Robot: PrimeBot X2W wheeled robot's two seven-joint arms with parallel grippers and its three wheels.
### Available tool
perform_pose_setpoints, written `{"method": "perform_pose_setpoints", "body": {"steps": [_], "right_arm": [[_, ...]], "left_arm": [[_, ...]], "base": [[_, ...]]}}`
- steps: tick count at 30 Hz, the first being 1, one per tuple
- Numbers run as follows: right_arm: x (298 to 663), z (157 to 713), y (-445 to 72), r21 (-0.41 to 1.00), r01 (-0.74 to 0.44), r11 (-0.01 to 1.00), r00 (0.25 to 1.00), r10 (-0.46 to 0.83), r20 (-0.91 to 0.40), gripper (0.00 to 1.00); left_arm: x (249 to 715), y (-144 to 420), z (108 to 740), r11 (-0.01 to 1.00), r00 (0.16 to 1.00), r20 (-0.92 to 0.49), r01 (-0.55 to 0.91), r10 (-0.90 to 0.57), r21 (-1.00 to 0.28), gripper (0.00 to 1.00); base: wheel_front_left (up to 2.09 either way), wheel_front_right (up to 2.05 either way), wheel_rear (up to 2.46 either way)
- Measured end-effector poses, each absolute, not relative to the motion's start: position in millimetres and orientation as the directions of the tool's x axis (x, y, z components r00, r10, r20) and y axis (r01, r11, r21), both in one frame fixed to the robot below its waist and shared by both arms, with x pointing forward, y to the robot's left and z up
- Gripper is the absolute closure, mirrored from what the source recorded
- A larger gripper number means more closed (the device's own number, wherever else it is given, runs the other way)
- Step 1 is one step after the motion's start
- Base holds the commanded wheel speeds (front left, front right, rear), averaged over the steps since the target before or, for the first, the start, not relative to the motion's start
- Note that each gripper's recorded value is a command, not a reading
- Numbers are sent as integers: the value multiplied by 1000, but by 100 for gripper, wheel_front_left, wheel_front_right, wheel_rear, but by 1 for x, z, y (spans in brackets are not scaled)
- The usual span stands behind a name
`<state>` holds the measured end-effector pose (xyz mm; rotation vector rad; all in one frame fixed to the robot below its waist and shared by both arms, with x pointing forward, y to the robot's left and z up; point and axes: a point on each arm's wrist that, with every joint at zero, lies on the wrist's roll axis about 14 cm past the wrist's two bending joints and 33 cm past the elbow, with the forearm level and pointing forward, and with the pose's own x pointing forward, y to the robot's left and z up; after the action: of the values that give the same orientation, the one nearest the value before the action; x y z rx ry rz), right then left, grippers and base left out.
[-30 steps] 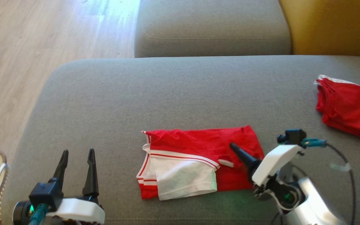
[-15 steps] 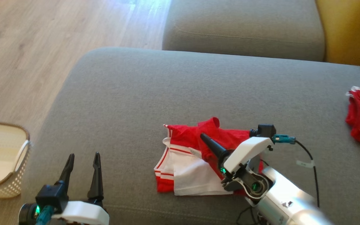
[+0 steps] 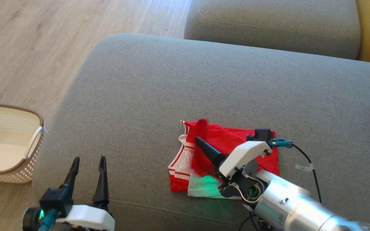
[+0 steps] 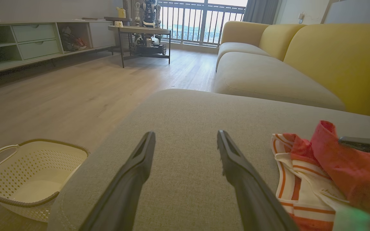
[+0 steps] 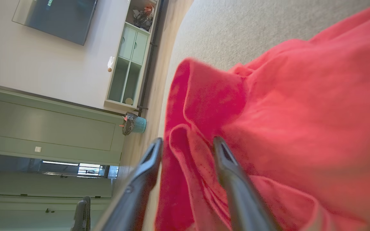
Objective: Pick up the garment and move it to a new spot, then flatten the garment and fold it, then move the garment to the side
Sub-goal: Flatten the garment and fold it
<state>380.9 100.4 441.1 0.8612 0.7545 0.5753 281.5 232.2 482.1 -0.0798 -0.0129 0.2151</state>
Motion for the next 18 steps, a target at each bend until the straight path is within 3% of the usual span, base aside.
{"method": "perform_pose_setpoints", "body": {"steps": [7, 12, 18], "right_arm": [[387, 457, 102, 845, -148, 515, 636, 704, -317, 0], [401, 479, 93, 848, -158, 505, 690, 671, -271, 0], [427, 497, 60, 811, -165, 561, 779, 578, -242, 0]], "left_arm": [[284, 229, 483, 977, 980, 10, -199, 200, -82, 0], [288, 225, 488, 980, 983, 29, -178, 181, -84, 0], [295, 218, 497, 986, 987, 59, -146, 151, -85, 0]], "base": [[0, 0, 0], [0, 0, 0], [0, 0, 0]]}}
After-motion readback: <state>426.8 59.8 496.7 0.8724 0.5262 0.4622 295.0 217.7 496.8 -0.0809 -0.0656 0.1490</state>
